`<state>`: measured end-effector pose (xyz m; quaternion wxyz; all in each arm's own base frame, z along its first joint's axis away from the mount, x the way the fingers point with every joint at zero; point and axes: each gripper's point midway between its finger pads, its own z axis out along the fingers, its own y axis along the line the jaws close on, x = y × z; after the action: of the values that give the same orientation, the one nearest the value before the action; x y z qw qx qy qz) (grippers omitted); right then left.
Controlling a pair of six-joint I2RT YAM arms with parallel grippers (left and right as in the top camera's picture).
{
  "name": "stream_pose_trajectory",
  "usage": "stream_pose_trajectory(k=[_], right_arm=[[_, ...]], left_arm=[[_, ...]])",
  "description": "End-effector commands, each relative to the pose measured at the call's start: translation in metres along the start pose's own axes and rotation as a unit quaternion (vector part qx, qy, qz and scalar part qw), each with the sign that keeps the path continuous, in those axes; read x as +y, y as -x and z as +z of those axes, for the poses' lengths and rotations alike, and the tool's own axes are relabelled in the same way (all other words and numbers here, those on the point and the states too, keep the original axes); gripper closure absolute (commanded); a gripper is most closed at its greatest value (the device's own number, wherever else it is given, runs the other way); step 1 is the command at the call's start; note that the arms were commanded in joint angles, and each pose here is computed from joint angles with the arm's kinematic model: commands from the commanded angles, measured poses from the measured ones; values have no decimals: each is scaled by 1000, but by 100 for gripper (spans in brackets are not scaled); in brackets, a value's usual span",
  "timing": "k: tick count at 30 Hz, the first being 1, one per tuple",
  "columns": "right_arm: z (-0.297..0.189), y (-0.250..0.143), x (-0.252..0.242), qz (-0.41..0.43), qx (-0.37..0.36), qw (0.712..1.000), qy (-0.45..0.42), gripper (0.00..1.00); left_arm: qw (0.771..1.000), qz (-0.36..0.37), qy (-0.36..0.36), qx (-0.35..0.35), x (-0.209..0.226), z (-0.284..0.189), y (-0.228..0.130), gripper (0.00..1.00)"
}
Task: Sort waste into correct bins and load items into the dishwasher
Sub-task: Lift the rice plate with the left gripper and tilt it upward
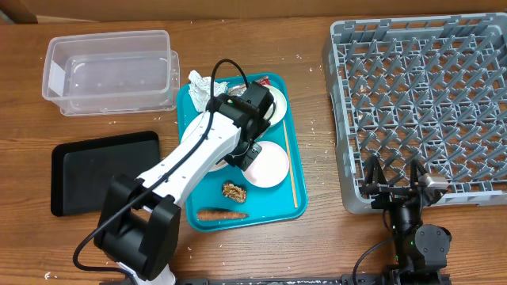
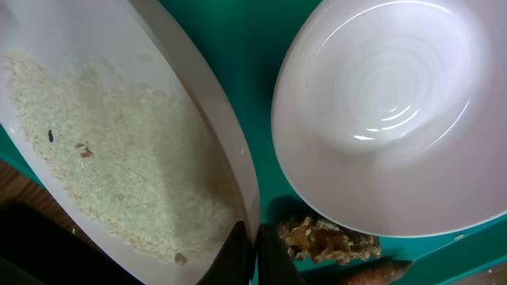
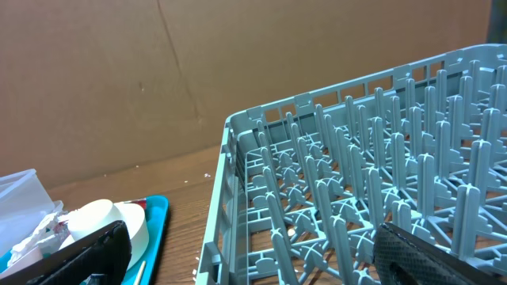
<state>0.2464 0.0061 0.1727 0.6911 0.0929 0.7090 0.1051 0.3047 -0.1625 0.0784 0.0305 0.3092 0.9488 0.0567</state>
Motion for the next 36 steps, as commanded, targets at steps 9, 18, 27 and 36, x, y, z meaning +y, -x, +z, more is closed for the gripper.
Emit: stream_pose_trajectory(k=[9, 18, 27, 36], right_arm=[[0, -2, -2, -2, -3, 1000, -4, 0], [0, -2, -2, -2, -2, 1000, -4, 0], [0, -2, -2, -2, -3, 1000, -4, 0], [0, -2, -2, -2, -3, 1000, -4, 0]], left_arm=[[1000, -1, 27, -6, -2, -7, 5, 96], [999, 12, 46, -7, -5, -9, 6, 96], [999, 6, 51, 3, -3, -10, 1, 96], [997, -8, 73, 13, 5, -23, -3, 96]])
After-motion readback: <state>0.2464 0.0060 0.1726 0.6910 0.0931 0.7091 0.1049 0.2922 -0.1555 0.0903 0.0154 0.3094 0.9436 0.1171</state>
